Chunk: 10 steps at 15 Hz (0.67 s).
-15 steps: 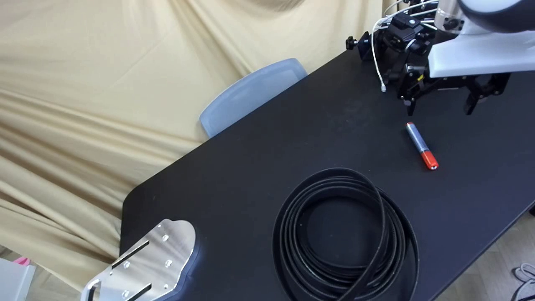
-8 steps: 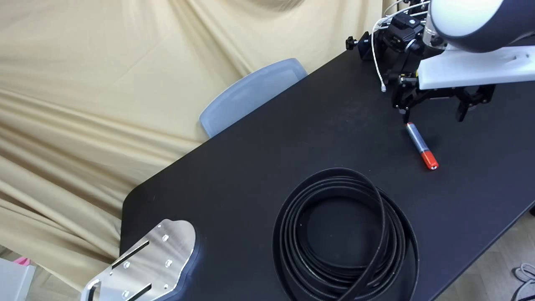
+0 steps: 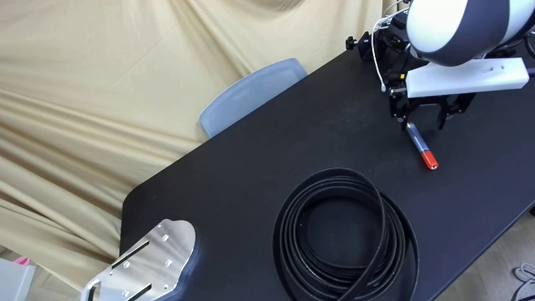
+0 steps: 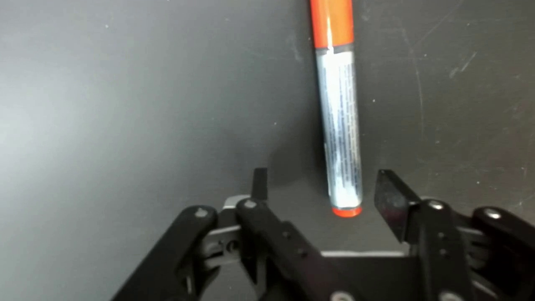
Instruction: Move the marker away from you
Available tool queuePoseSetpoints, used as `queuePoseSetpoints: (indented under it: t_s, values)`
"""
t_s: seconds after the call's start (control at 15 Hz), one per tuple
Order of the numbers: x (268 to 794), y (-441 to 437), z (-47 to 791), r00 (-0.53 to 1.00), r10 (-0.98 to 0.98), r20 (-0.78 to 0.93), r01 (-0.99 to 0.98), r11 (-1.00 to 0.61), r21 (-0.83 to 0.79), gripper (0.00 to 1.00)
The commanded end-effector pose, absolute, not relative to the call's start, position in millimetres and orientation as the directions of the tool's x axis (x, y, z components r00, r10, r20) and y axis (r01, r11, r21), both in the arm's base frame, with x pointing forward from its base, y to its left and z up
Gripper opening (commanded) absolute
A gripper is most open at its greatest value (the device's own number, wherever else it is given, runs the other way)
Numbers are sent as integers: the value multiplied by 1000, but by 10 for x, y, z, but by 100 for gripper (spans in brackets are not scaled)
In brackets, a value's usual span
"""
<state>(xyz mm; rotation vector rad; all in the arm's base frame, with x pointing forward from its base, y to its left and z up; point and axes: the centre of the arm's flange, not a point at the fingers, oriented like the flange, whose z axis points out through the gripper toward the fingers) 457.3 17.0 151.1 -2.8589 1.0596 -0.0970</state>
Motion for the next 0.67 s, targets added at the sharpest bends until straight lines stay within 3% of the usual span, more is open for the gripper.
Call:
queuePoseSetpoints:
  t_s: [0.0,0.33,0.4,0.6]
  values:
    - [4711,177,1393,761,-648,32,-641,-759,-111,39]
    - [4727,208,1460,771,-635,51,-627,-770,-119,5]
    - [4709,215,1519,773,-632,59,-622,-773,-124,1]
    - [4697,230,1729,782,-618,85,-607,-785,-127,6]
